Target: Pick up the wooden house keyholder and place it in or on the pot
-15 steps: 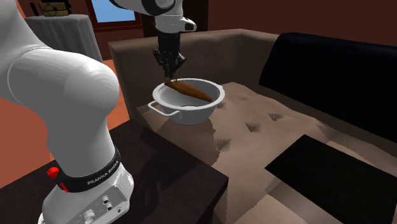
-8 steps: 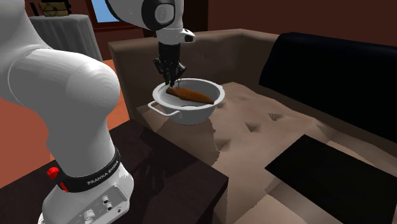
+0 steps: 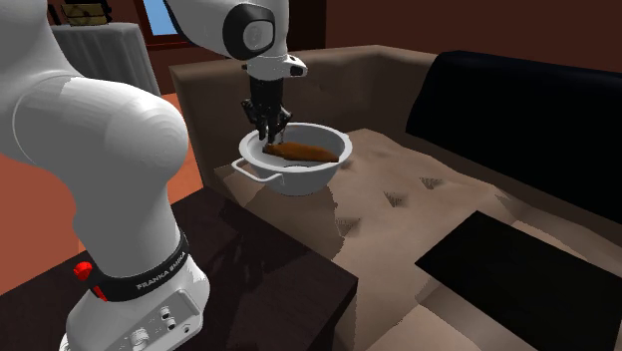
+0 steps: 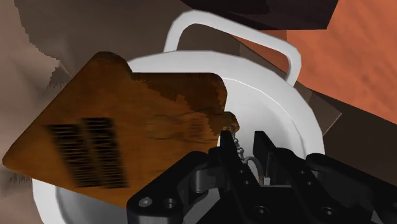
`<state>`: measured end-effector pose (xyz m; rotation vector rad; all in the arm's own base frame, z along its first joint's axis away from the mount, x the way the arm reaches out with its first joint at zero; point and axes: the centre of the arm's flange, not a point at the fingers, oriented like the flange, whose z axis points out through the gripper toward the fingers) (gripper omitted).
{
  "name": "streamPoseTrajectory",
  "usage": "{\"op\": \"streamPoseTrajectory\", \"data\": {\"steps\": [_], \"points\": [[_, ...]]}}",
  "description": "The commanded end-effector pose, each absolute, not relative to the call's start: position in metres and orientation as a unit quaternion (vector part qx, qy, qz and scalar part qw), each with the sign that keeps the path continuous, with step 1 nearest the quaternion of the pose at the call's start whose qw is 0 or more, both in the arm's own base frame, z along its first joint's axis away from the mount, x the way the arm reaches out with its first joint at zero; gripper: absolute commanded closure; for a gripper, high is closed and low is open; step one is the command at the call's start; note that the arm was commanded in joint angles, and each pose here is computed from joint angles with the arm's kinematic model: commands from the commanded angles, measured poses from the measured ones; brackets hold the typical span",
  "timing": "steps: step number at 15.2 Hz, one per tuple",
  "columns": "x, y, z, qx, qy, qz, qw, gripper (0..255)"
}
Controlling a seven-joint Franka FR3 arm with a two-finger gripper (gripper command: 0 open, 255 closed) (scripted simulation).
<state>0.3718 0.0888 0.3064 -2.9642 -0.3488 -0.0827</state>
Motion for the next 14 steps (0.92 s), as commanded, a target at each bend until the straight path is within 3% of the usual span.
{"op": "streamPoseTrajectory", "data": {"steps": [1, 2, 3, 8, 14], "points": [[0.372, 0.087, 0.305, -0.99, -0.114, -0.026, 0.078, 255], [0.372, 0.087, 0.305, -0.99, -0.114, -0.026, 0.078, 255], [0.372, 0.087, 0.305, -0.99, -0.114, -0.026, 0.078, 0], [0.372, 0.087, 0.305, -0.99, -0.114, -0.026, 0.078, 0], [0.37, 0.079, 0.354, -0.99, -0.114, -0.026, 0.078, 0]]}}
